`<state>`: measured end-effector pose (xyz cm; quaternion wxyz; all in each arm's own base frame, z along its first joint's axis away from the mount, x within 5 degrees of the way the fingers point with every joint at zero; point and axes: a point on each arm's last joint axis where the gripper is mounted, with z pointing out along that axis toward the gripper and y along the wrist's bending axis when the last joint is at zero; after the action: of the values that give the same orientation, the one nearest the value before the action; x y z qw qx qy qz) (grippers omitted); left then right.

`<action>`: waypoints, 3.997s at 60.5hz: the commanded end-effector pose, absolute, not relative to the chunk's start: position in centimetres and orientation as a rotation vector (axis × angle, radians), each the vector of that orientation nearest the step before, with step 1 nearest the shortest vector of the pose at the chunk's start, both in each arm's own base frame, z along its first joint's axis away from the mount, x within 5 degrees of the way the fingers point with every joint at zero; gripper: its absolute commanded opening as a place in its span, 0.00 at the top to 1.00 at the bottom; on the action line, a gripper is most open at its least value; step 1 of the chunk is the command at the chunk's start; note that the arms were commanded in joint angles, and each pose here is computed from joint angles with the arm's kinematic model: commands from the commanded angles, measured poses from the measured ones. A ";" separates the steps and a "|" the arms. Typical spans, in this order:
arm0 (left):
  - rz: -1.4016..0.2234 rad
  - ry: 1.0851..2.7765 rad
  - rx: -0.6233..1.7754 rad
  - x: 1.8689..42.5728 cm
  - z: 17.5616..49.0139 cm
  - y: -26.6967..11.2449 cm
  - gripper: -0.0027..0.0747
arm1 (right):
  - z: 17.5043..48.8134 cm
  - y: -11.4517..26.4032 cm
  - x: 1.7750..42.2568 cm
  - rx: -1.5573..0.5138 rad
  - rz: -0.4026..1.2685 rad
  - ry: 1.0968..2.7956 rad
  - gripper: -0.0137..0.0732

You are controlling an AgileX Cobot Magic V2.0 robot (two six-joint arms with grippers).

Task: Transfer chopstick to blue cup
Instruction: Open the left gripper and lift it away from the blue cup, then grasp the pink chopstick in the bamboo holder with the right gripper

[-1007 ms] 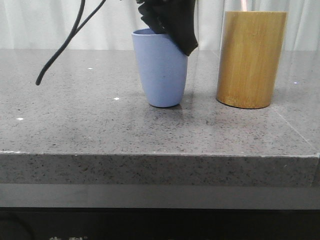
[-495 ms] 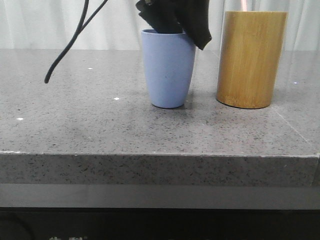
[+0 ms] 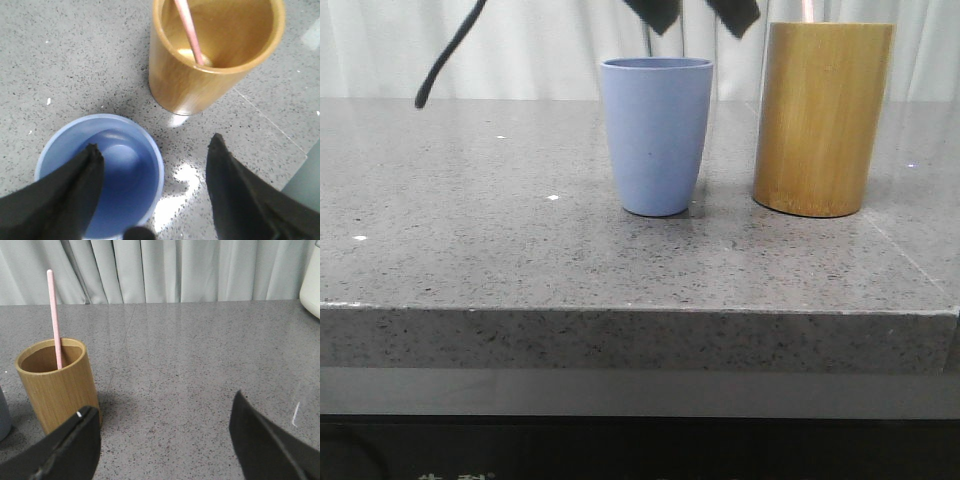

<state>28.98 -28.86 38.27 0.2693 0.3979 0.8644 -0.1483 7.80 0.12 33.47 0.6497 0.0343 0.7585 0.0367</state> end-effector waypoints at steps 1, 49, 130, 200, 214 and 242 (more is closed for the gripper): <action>-0.452 2.236 1.052 27.3 42.3 -27.9 0.39 | 35.1 0.0 8.0 0.072 0.068 1.633 0.21; -0.406 2.227 1.060 26.0 44.5 -26.3 0.99 | 35.1 0.0 8.0 0.071 0.069 1.638 0.21; -0.045 1.832 0.143 8.9 37.7 -1.0 0.99 | 35.1 0.0 8.0 0.071 0.072 1.638 0.21; -0.113 1.552 0.104 2.0 31.7 -0.4 0.99 | 40.5 6.3 25.2 -0.133 0.257 1.745 0.21; -0.113 1.552 0.104 2.0 31.7 -0.4 0.99 | 40.5 9.5 29.5 -0.194 0.303 1.760 0.21; -0.113 1.552 0.104 2.0 31.7 -0.4 0.99 | 39.0 11.2 34.1 -0.224 0.281 1.804 0.52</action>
<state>2.02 -0.37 30.19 0.6756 0.0543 0.7341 -0.0413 34.72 11.37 35.59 0.5423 -0.0954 0.8266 0.1164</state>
